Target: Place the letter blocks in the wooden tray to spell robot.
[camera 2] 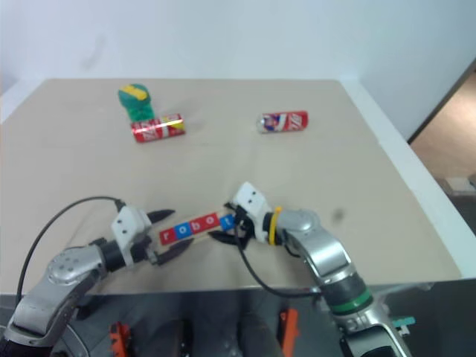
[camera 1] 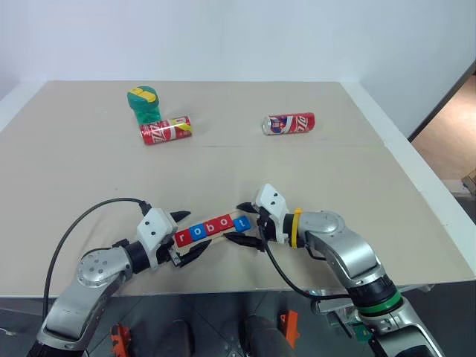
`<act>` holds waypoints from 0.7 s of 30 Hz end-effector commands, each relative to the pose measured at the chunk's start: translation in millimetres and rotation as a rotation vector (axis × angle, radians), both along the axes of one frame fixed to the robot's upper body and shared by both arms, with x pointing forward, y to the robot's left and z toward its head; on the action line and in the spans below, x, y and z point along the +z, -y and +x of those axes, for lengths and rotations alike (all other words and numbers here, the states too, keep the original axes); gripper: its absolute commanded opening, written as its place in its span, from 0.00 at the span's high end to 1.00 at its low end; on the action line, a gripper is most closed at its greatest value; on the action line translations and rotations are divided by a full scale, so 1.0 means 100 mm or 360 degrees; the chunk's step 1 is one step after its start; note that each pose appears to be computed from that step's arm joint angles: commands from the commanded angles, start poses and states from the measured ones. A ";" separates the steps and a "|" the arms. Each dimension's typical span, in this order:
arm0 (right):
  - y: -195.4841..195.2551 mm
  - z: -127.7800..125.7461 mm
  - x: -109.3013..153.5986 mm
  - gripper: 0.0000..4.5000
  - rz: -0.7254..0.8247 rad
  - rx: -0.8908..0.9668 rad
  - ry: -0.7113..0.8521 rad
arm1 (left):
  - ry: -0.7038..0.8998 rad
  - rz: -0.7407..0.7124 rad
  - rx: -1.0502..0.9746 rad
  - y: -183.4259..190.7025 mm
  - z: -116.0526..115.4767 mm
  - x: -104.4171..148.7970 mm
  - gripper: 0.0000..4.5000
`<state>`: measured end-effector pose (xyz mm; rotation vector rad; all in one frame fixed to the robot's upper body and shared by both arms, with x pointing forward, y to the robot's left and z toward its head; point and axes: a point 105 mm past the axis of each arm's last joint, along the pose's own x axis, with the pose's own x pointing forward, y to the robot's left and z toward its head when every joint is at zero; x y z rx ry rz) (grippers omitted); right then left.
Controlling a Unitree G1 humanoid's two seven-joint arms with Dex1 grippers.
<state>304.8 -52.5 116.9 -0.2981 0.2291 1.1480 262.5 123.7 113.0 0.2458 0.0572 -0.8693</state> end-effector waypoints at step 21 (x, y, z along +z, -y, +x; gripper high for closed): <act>0.28 -0.22 0.03 1.00 -0.0057 0.0046 -0.0025 | -0.0107 -0.0098 -0.0256 0.06 -0.16 0.13 0.00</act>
